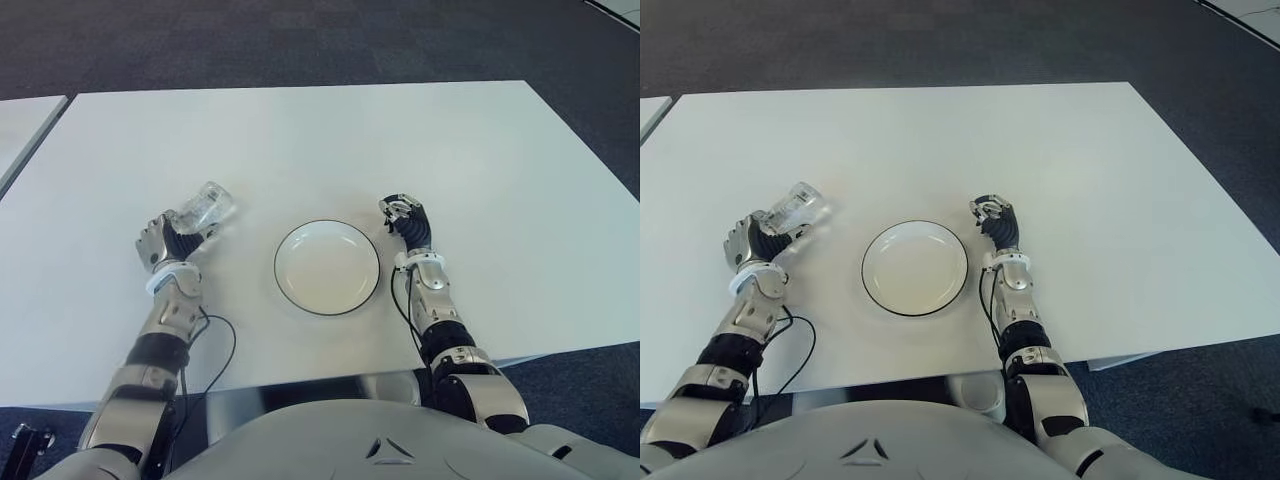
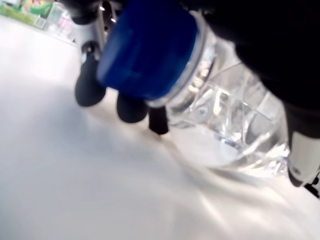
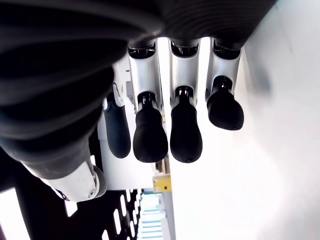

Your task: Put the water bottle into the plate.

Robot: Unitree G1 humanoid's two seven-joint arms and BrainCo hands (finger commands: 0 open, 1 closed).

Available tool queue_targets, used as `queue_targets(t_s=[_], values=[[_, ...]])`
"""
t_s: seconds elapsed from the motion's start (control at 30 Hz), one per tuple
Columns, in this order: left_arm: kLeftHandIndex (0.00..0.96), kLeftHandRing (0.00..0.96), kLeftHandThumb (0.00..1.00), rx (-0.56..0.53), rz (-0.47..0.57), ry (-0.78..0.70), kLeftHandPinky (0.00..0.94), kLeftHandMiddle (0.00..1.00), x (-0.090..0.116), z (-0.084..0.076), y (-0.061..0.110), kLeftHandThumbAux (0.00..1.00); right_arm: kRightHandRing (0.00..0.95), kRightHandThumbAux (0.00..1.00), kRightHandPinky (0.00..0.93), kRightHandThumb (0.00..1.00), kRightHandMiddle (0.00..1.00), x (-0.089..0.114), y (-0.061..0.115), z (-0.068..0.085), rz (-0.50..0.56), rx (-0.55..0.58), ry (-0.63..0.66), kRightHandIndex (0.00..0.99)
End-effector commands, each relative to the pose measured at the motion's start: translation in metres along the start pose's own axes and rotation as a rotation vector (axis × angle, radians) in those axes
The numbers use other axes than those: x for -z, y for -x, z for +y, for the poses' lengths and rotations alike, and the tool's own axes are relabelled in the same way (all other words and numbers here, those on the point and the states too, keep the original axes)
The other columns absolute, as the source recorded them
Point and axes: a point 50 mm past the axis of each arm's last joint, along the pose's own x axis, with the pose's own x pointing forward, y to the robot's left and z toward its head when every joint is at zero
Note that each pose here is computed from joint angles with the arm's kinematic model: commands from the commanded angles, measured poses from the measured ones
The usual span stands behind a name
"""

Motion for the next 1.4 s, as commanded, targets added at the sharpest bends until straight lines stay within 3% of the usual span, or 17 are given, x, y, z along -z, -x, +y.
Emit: queue_targets(t_s=[0.03, 0.33, 0.73, 1.17, 1.4], values=[[0.443, 0.851, 0.748, 0.084, -0.022, 0.091, 0.82, 0.855, 0.001, -0.013, 0.014, 0.697, 0.775, 0.727, 0.77, 0.702, 0.789, 0.033, 0.017, -0.004, 0.17, 0.022, -0.001, 0.439], [0.443, 0.862, 0.749, 0.062, -0.207, 0.195, 0.829, 0.87, -0.033, 0.003, 0.007, 0.696, 0.777, 0.727, 0.774, 0.702, 0.79, 0.031, 0.016, -0.004, 0.165, 0.01, 0.007, 0.439], [0.443, 0.873, 0.747, 0.071, -0.446, 0.308, 0.84, 0.88, -0.074, 0.027, 0.013, 0.697, 0.771, 0.727, 0.754, 0.701, 0.783, 0.032, 0.015, -0.008, 0.179, -0.005, 0.018, 0.438], [0.443, 0.876, 0.746, 0.139, -0.567, 0.356, 0.826, 0.883, -0.093, 0.031, 0.025, 0.697, 0.776, 0.729, 0.756, 0.701, 0.788, 0.033, 0.015, -0.01, 0.178, -0.017, 0.029, 0.438], [0.443, 0.877, 0.746, 0.195, -0.643, 0.368, 0.843, 0.883, -0.106, 0.022, 0.048, 0.698, 0.774, 0.73, 0.748, 0.7, 0.788, 0.034, 0.014, -0.011, 0.179, -0.024, 0.028, 0.438]])
